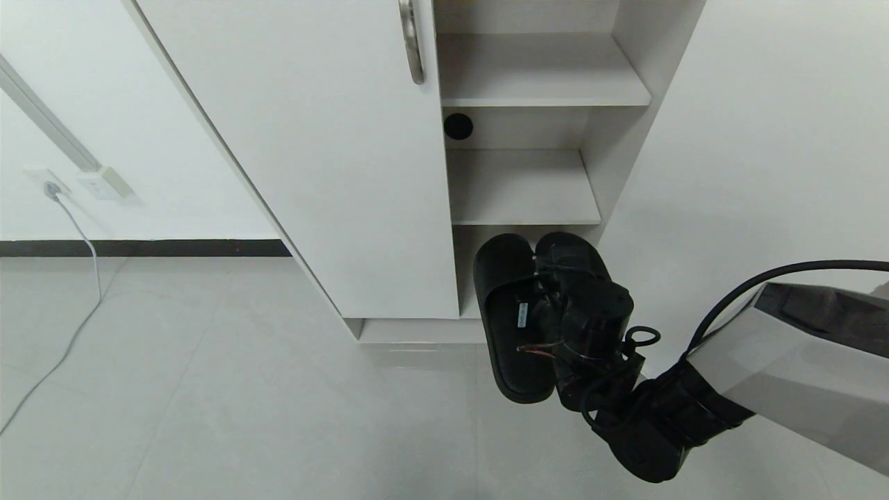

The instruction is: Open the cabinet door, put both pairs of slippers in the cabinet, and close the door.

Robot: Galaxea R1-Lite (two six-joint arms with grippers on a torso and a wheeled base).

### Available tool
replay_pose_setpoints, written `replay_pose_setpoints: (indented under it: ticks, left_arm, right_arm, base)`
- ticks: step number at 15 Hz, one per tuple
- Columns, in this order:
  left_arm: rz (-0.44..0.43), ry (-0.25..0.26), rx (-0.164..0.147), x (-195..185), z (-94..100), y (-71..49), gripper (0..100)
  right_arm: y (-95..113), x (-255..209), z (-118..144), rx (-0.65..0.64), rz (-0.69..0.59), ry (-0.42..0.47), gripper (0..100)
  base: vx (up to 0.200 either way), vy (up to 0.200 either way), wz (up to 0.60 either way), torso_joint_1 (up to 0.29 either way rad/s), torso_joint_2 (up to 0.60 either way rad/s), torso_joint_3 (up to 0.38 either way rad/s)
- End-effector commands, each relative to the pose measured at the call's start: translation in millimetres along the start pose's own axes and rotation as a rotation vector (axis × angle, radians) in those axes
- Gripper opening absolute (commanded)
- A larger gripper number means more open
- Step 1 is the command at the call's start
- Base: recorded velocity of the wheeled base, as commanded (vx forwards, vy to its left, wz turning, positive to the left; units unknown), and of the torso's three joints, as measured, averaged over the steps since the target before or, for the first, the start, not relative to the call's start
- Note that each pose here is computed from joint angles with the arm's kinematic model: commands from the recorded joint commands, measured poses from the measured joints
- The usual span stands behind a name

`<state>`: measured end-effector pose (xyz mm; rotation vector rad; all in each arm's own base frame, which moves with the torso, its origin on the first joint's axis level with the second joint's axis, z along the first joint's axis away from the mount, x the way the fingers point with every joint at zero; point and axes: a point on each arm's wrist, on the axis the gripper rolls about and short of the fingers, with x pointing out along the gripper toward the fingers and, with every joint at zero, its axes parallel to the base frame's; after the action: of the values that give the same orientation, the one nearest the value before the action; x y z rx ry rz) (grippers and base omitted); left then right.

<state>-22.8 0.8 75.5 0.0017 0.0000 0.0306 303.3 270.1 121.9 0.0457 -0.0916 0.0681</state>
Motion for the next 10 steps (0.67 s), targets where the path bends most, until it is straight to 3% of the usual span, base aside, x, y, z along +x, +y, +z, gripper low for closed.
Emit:
replay_pose_setpoints:
  ticks: [1,10]
  left_arm:
    - [0.0,0.002,0.0,0.1,0.0,0.0,0]
    - [0.0,0.002,0.0,0.1,0.0,0.0,0]
  right_arm:
    - [-1.1,-1.5,10.4,0.019,0.0,-0.024,0]
    - [-1.6,-1.3,6.8,0.012,-0.001,-0.015,0]
  base:
    - [0.2,0.0,0.0,0.002,-0.01,0.002]
    - [0.2,0.0,0.0,0.002,0.0,0.002]
